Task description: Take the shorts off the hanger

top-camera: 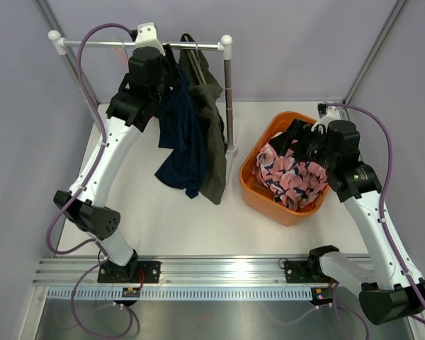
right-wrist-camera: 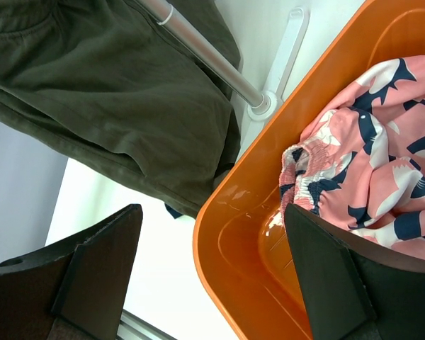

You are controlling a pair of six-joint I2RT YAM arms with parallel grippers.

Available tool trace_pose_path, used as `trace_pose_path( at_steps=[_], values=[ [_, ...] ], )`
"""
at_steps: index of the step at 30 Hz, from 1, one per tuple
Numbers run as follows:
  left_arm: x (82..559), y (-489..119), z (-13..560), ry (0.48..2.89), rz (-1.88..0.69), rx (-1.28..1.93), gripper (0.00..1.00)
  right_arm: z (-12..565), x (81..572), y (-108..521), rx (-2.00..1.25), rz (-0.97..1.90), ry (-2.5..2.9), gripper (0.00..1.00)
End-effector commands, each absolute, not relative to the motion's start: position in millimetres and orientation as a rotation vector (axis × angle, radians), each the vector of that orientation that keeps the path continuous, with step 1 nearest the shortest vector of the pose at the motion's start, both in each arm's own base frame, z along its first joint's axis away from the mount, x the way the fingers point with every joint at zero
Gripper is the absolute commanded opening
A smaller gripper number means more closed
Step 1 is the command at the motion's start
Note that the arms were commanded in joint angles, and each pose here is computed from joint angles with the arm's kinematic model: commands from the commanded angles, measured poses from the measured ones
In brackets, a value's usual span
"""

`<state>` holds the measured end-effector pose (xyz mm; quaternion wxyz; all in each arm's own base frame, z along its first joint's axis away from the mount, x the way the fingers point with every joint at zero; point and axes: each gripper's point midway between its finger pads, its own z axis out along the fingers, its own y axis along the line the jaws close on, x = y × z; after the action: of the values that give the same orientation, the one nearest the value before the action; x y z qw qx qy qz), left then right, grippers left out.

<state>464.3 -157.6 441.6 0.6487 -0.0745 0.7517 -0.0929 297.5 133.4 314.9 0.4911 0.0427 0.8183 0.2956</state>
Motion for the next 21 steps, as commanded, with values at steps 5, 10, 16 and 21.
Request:
trace_pose_path(
  at_steps=[5, 10, 16, 21],
  values=[
    [481, -154, 448, 1.668, -0.160, -0.222, 0.51, 314, 297, 128, 0.094, 0.679, 1.978, 0.91],
    [490, -151, 444, 1.670, -0.122, -0.243, 0.50, 312, 296, 127, 0.089, 0.669, 1.977, 0.91],
    [494, -145, 438, 1.681, -0.091, -0.265, 0.47, 307, 298, 128, 0.089, 0.671, 1.988, 0.91],
    [494, -141, 435, 1.684, -0.080, -0.267, 0.32, 306, 299, 128, 0.086, 0.672, 1.991, 0.91]
  ],
)
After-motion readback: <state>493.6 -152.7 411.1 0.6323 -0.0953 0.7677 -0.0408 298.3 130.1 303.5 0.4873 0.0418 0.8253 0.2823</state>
